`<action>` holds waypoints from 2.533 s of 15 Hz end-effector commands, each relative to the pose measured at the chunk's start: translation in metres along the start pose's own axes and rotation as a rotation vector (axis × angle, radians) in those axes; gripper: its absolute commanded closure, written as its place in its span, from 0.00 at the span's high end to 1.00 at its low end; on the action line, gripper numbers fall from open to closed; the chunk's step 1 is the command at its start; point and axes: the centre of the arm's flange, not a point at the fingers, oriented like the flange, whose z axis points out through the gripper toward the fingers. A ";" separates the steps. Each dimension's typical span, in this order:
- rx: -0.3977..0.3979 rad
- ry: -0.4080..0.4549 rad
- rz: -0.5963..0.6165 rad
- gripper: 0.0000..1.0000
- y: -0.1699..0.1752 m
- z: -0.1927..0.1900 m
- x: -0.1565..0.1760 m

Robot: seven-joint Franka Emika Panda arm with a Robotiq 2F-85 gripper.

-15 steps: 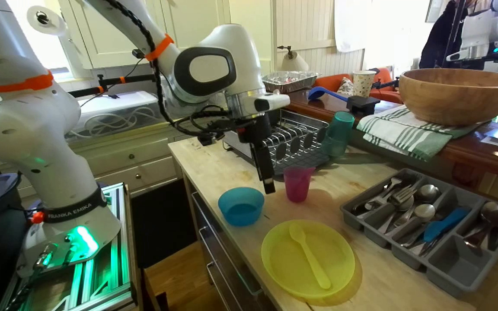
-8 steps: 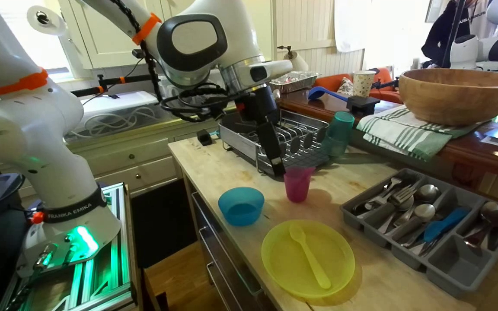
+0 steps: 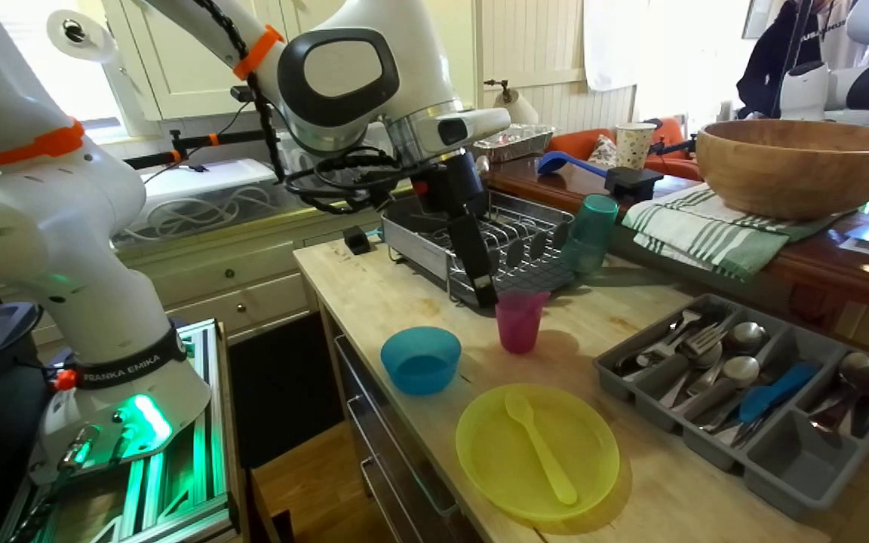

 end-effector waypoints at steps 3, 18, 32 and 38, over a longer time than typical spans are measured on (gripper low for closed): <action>-0.006 0.029 0.094 1.00 0.019 0.006 0.029; 0.047 0.140 0.270 1.00 0.076 0.099 0.187; 0.007 0.154 0.329 1.00 0.076 0.100 0.204; -0.002 0.099 0.309 1.00 0.077 0.111 0.229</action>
